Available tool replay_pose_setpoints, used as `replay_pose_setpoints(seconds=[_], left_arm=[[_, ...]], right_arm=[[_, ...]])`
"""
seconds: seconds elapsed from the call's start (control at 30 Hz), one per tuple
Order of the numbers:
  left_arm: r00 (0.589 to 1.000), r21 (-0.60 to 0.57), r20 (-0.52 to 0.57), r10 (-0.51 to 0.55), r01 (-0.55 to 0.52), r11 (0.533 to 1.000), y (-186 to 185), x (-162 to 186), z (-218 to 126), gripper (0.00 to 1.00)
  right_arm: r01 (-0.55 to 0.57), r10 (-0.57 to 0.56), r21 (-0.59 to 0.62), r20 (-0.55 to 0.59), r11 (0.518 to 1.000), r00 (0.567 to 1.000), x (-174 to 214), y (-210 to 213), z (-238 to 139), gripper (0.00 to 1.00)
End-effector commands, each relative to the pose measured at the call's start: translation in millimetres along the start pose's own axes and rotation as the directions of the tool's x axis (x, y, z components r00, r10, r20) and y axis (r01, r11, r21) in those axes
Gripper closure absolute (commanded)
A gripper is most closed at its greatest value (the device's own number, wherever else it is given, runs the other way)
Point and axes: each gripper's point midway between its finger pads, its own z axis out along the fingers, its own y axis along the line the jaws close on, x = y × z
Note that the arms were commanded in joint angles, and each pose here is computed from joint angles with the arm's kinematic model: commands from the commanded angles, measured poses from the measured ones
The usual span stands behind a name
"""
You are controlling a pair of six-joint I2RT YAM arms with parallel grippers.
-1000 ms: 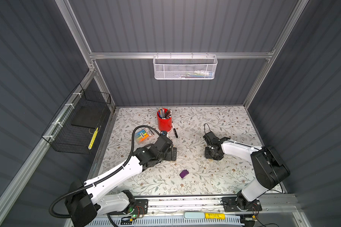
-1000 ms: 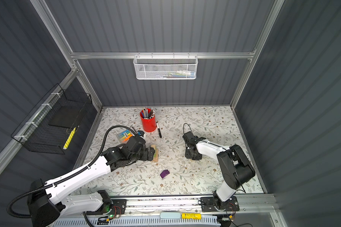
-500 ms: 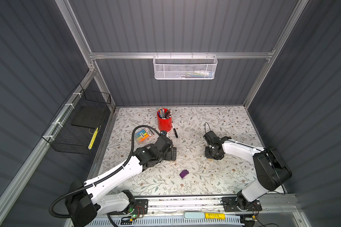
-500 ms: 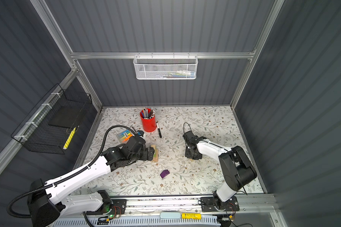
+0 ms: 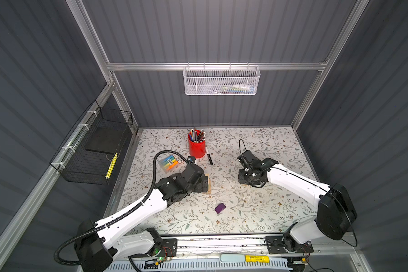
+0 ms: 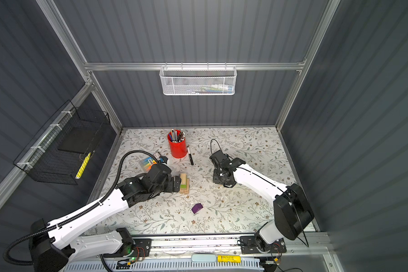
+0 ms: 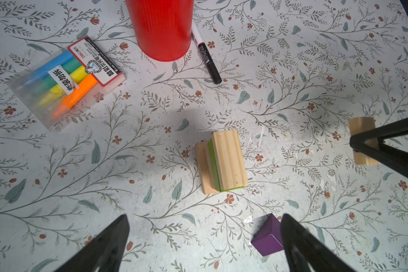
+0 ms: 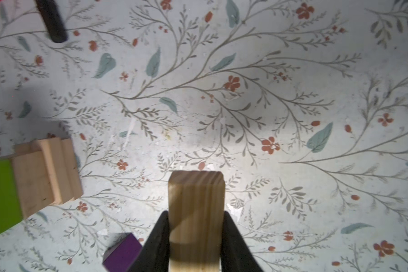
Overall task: Build the wood block tower
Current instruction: 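Lift the wooden block and carry it over the block group with the right gripper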
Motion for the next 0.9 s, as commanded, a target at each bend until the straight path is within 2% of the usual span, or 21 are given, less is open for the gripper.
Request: replay_pose_setpoints(seconds=[0.0, 0.4, 0.63, 0.87], left_arm=[[1.0, -0.054, -0.001, -0.013, 0.013, 0.998, 16, 7, -8, 0.0], [0.997, -0.136, 0.029, -0.066, 0.07, 0.988, 49, 21, -27, 0.0], [0.994, -0.171, 0.05, -0.092, 0.1, 0.98, 62, 24, -36, 0.0], [0.991, -0.192, 0.073, -0.11, 0.123, 0.974, 71, 25, -42, 0.0]], right_arm=[[0.0, 0.0, 0.011, -0.007, 1.0, 1.0, 2, 14, -14, 0.72], [0.056, -0.056, -0.098, 0.004, 0.994, 0.998, -2, 108, -37, 0.71], [0.094, -0.094, -0.097, 0.008, 0.991, 0.996, -3, 150, -32, 0.71], [0.114, -0.114, -0.072, 0.01, 0.991, 0.993, -2, 174, -21, 0.71]])
